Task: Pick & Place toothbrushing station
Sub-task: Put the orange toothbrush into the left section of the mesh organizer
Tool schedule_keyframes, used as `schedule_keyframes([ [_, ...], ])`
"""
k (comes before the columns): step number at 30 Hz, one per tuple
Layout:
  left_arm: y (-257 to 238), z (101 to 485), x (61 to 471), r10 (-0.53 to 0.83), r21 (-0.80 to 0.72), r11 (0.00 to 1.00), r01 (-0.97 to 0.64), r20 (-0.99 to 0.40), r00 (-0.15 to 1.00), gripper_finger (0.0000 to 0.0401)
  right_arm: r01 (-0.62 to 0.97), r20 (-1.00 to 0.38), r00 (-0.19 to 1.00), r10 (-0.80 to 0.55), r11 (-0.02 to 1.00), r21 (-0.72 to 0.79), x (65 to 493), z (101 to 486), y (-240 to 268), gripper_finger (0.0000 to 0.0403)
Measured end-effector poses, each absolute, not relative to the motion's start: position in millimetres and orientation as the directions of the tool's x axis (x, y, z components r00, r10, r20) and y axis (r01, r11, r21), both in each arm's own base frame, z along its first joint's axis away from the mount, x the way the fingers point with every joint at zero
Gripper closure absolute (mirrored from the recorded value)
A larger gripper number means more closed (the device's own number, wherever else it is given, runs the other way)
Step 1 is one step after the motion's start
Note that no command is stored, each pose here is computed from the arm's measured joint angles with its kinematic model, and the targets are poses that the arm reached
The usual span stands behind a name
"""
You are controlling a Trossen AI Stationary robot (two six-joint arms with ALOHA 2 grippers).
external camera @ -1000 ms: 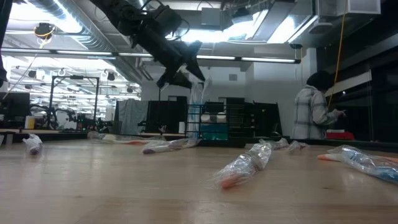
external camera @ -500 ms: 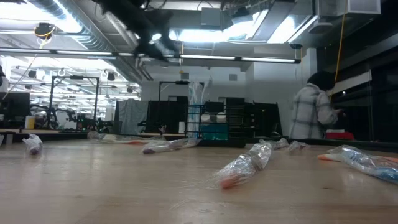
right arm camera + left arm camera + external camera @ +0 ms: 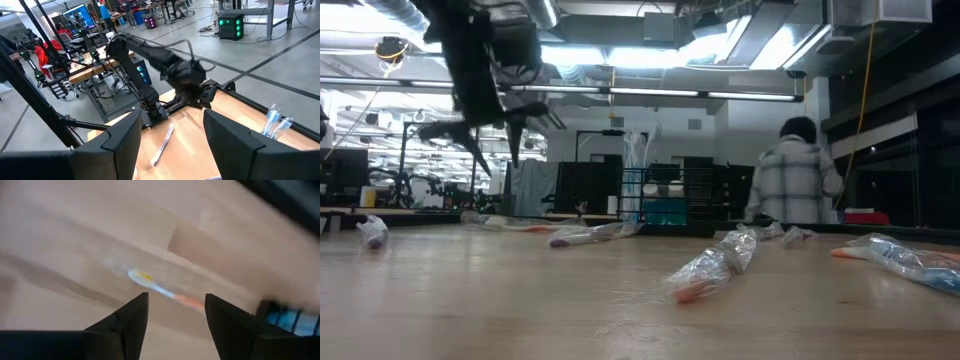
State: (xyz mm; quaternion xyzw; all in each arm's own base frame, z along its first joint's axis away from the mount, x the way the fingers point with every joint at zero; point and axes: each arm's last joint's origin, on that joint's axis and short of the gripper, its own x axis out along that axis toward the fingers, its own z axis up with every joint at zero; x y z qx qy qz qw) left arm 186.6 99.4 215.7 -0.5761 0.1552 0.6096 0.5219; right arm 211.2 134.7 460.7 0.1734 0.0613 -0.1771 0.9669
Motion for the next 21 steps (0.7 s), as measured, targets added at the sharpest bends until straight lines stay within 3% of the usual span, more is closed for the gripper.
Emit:
schedule_keyframes([
  [4, 95, 186, 179, 0.470, -0.485, -0.620, -0.616, -0.859, 0.203, 0.0210, 0.354, -0.169, 0.934, -0.314, 0.875, 0.330, 210, 462, 138, 0.0186],
  [7, 93, 174, 173, 0.490, -0.507, -0.702, -0.501, -0.854, 0.177, 0.0211, 0.350, -0.159, 0.936, -0.314, 0.873, 0.340, 209, 462, 142, 0.0186],
  [21, 100, 164, 170, 0.525, -0.498, -0.732, -0.465, -0.847, 0.081, 0.0214, 0.366, -0.145, 0.931, -0.336, 0.856, 0.364, 208, 462, 146, 0.0186],
])
